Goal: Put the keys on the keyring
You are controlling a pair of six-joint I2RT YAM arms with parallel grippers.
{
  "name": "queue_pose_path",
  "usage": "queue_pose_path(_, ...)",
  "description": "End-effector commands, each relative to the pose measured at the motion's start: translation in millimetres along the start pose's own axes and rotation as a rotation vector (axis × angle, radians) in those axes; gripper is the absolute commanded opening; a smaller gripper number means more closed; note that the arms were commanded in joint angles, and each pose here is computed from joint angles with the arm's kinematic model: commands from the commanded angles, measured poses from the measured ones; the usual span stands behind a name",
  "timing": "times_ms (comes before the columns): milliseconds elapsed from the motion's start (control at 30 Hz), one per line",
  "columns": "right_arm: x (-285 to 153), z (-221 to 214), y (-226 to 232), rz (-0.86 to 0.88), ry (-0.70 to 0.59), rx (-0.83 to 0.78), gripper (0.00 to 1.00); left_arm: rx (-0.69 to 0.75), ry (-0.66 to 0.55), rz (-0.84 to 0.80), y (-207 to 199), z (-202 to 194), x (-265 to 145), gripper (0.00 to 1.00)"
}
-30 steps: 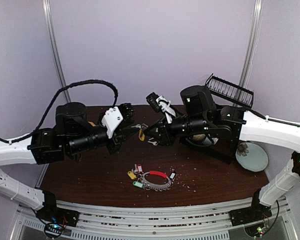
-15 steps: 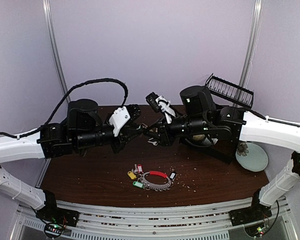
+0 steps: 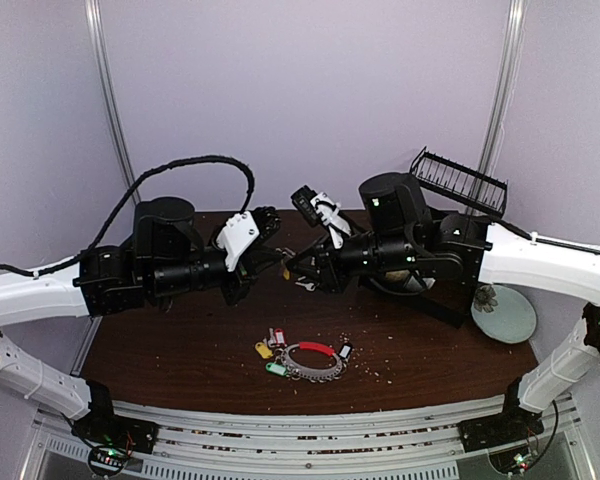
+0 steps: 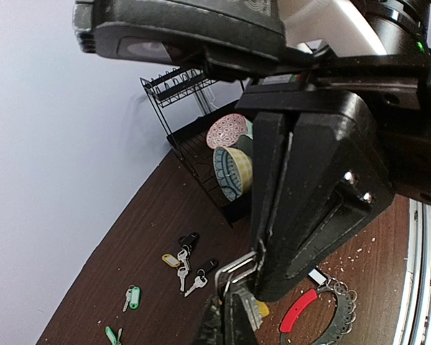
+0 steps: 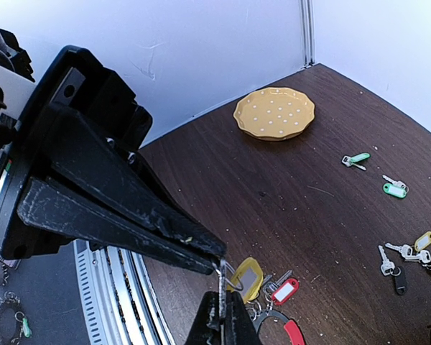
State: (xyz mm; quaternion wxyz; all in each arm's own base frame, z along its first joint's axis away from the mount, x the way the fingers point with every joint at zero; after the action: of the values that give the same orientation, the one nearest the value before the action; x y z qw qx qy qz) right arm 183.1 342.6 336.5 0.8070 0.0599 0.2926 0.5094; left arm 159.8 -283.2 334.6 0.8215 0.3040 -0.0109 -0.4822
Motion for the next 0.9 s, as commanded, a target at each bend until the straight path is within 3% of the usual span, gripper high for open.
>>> queue_pose_path(0, -3, 4, 8, 0.032, -0.037, -0.015, 0.00, -0.013, -0.044, 0.024, 4, 9, -3, 0.00)
queue_pose_path(500, -1, 6, 9, 0.040, -0.035, -0.013, 0.00, -0.002, -0.009, 0.006, 1, 6, 7, 0.10)
queue_pose_path(567, -1, 7, 9, 0.040, -0.036, -0.013, 0.00, -0.001, -0.010, -0.002, 0, 6, 8, 0.08)
queue_pose_path(600, -1, 7, 9, 0.042, -0.036, -0.013, 0.00, -0.003, -0.011, -0.001, 0, 6, 8, 0.00)
queue_pose_path(867, 0, 1, 5, 0.027, 0.007, -0.026, 0.00, -0.011, -0.028, 0.047, 5, 6, -3, 0.00)
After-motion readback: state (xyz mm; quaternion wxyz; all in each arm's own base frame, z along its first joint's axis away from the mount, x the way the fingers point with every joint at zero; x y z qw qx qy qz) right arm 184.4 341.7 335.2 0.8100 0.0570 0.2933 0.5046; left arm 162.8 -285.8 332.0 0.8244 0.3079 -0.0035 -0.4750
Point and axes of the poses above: each gripper's point midway between its finger pads, its own x axis out along the fingers, its own y axis along the line the jaws close on, z = x × y, the point moved 9 cm from there along -x, back along the fingers, and after that the axes turned 12 degrees about x, right-handed, at the moved point
